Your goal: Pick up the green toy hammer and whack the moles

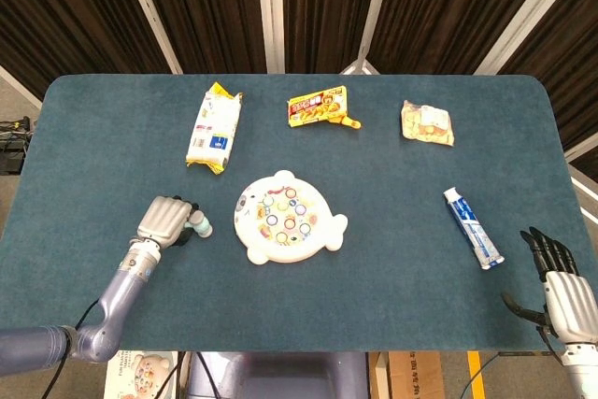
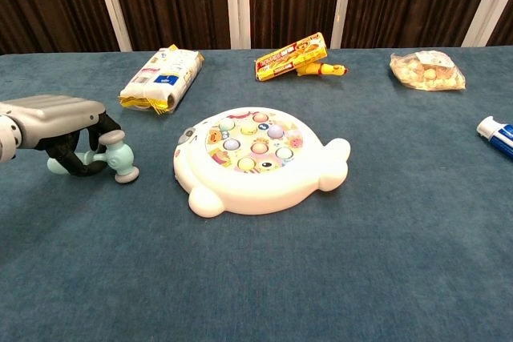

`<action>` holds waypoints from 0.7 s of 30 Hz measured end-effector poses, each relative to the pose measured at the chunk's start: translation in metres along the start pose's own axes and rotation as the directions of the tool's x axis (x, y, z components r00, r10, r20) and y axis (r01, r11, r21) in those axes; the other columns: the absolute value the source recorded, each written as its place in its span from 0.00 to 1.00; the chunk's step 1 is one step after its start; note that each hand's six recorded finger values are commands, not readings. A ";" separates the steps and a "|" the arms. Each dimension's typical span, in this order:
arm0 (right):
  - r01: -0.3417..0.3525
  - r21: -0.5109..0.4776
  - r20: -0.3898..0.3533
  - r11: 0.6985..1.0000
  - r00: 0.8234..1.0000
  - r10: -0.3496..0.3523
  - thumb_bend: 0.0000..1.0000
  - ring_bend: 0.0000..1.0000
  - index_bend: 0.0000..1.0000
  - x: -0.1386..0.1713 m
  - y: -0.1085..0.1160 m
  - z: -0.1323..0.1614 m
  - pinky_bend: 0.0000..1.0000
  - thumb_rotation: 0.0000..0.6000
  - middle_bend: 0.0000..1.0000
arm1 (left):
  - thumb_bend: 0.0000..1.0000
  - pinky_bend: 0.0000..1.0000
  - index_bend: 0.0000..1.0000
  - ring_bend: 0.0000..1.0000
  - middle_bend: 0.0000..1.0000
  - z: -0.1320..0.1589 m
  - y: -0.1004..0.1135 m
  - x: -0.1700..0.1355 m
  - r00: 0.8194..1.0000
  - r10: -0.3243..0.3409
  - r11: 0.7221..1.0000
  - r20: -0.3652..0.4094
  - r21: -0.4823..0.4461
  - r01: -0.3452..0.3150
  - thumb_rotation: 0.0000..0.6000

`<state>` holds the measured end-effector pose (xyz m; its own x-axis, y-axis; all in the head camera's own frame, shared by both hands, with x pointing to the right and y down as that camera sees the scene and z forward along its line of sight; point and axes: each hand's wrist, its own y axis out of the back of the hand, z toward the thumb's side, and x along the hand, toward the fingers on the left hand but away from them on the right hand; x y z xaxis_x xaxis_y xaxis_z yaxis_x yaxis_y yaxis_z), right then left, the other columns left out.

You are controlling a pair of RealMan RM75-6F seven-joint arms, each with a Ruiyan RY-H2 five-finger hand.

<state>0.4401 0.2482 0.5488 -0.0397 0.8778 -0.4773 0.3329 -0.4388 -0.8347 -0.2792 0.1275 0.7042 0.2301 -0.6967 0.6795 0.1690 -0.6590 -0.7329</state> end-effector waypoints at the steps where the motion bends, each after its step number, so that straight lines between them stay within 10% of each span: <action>1: 0.000 0.000 0.000 1.000 1.000 0.000 0.25 0.00 0.00 0.000 0.000 0.000 0.00 1.00 0.00 | 0.52 0.46 0.53 0.36 0.47 -0.001 -0.001 0.000 1.000 -0.004 1.000 -0.003 0.002 0.004 1.00; 21: -0.001 0.001 -0.008 1.000 1.000 0.001 0.25 0.00 0.00 0.002 0.000 0.003 0.00 1.00 0.00 | 0.21 0.44 0.47 0.35 0.45 -0.005 -0.001 -0.004 1.000 -0.005 1.000 -0.026 0.019 0.006 1.00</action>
<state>0.4374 0.2493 0.5475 -0.0314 0.8790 -0.4758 0.3323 -0.4398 -0.8344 -0.2853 0.1294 0.7020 0.2042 -0.7002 0.6841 0.1883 -0.6577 -0.7294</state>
